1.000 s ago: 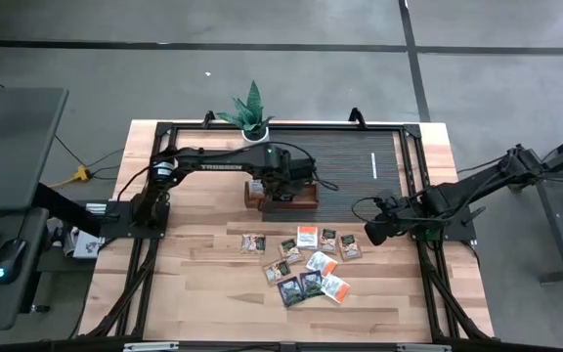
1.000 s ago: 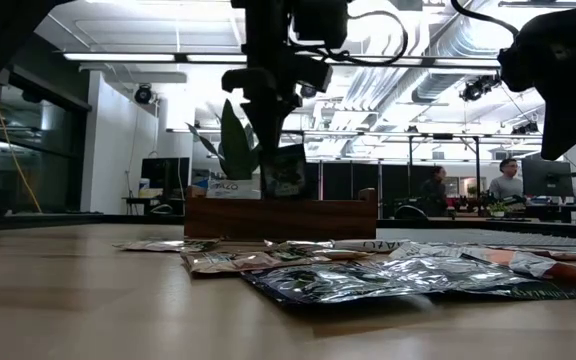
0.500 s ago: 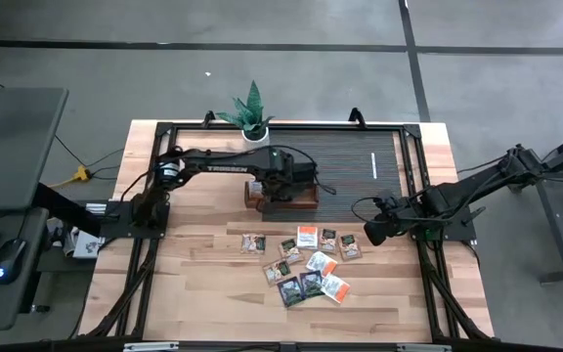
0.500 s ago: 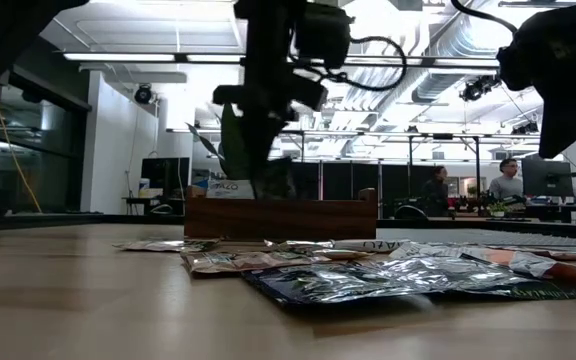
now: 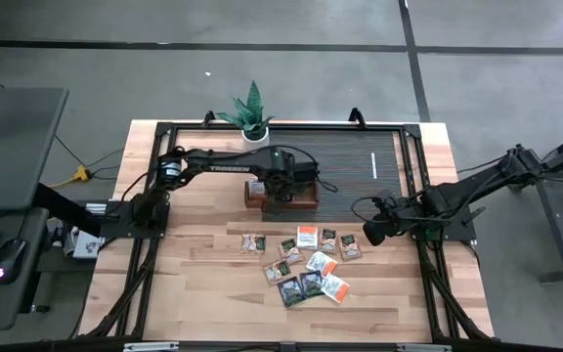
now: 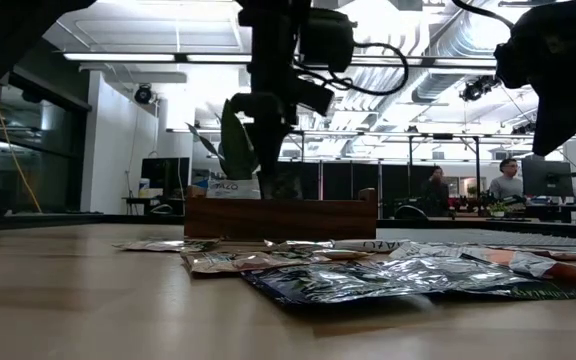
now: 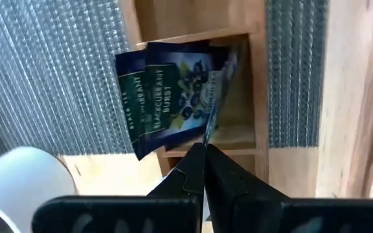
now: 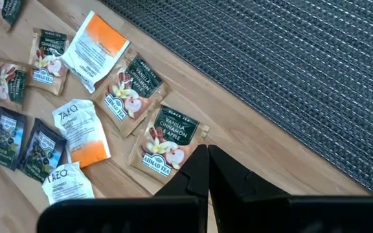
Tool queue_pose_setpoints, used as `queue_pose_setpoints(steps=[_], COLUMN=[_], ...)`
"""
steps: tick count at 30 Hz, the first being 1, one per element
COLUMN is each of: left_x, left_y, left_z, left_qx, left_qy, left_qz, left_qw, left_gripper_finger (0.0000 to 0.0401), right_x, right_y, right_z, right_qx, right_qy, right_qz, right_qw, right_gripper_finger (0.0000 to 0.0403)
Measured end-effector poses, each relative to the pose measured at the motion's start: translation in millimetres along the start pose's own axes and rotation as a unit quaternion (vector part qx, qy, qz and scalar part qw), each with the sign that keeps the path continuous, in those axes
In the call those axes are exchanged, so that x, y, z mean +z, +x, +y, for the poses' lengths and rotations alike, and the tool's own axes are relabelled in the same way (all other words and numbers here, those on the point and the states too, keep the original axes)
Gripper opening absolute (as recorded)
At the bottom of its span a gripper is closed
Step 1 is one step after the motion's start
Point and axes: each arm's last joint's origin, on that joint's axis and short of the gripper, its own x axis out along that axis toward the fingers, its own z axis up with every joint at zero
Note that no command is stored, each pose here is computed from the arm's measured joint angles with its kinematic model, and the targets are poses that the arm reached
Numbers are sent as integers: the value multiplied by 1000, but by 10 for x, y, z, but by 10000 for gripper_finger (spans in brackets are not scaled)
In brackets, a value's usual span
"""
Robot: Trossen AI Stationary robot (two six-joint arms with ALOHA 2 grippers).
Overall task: Pick & Place Tea
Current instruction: Put the blue tea bag into the middle section of the wooden organizer
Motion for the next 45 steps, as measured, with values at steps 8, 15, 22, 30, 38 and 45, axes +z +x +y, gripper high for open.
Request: queue_pose_setpoints(steps=[8,15,22,30,38,45], left_x=[-74,-40,14,-29,34,130], left_y=[40,29,24,25,-18,-103], left_z=[164,123,124,115,-97,-477], left_qx=[-27,-23,3,-3,-43,-75], left_qy=[-50,-25,-30,-47,-63,-46], left_qz=[8,-3,-23,-2,-14,-30], left_qw=[998,999,999,999,997,996], left_gripper_finger=[0,22,107,175,85,14], right_x=[1,2,2,2,21,29], right_y=[0,0,0,0,-2,-14], right_z=[5,8,8,9,78,158], right_qx=[2,4,4,4,39,82], right_qy=[-4,-3,-3,-5,-39,-69], right_qz=[-1,-1,-1,-1,-12,-13], right_qw=[1000,1000,1000,1000,998,994], right_gripper_finger=[0,0,0,0,0,0])
